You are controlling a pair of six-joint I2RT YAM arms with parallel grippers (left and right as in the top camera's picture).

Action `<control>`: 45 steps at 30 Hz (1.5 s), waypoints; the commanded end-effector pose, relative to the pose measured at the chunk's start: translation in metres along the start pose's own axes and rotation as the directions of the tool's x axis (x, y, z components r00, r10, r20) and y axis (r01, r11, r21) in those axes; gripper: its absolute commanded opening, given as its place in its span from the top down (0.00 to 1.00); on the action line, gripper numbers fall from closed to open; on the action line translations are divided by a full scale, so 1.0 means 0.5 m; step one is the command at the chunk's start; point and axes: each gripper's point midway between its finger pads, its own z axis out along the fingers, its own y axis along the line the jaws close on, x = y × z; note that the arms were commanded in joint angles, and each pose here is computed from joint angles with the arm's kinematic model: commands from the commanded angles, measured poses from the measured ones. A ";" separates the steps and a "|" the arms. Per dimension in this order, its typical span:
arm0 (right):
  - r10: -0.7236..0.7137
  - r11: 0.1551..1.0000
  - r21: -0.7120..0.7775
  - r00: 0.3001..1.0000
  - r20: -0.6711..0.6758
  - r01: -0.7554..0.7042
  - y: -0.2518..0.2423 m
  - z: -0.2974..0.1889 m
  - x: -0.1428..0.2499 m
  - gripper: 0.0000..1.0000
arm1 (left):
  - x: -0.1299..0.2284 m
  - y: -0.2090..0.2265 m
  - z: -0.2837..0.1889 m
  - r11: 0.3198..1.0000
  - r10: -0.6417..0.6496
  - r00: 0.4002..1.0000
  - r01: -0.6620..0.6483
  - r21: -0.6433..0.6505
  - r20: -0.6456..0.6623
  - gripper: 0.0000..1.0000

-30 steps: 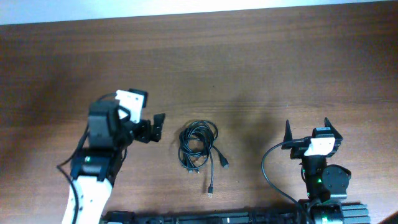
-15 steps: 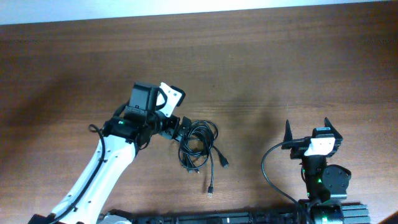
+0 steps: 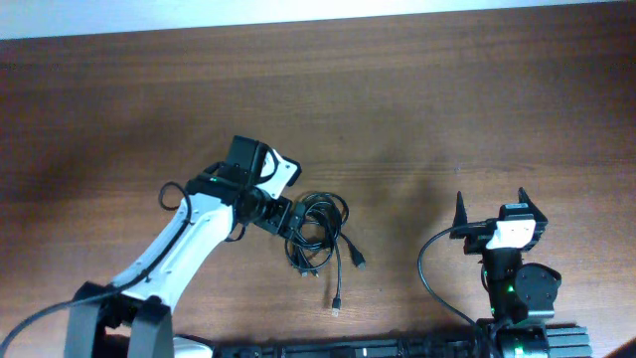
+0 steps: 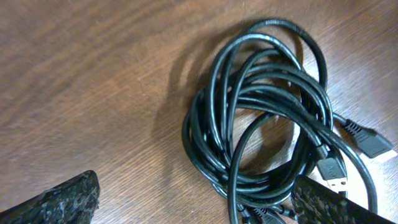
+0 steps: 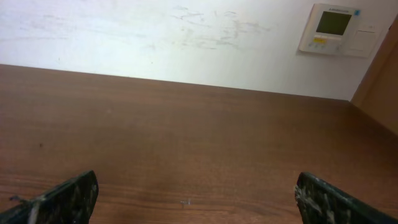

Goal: Untangle cables
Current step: 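Move the left gripper over the black cable coil and lower onto it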

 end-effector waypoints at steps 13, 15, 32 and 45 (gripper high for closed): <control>-0.003 1.000 -0.008 1.000 0.000 0.003 0.003 0.000 0.003 0.01 | 0.021 -0.035 0.069 0.998 0.034 0.994 -0.029 0.050 -0.106 0.01; -0.003 1.000 -0.008 1.000 0.000 0.003 0.002 0.000 0.003 0.01 | 0.023 -0.035 0.071 0.998 0.033 0.993 -0.027 0.050 -0.111 0.01; -0.003 1.000 -0.008 1.000 0.000 0.003 0.002 0.000 0.003 0.01 | 0.027 -0.061 0.069 0.992 0.024 0.993 -0.010 0.124 -0.114 0.01; -0.003 1.000 -0.008 1.000 0.000 0.003 0.003 0.000 0.003 0.01 | 0.042 -0.024 0.102 0.997 -0.064 0.984 0.070 0.029 -0.166 0.23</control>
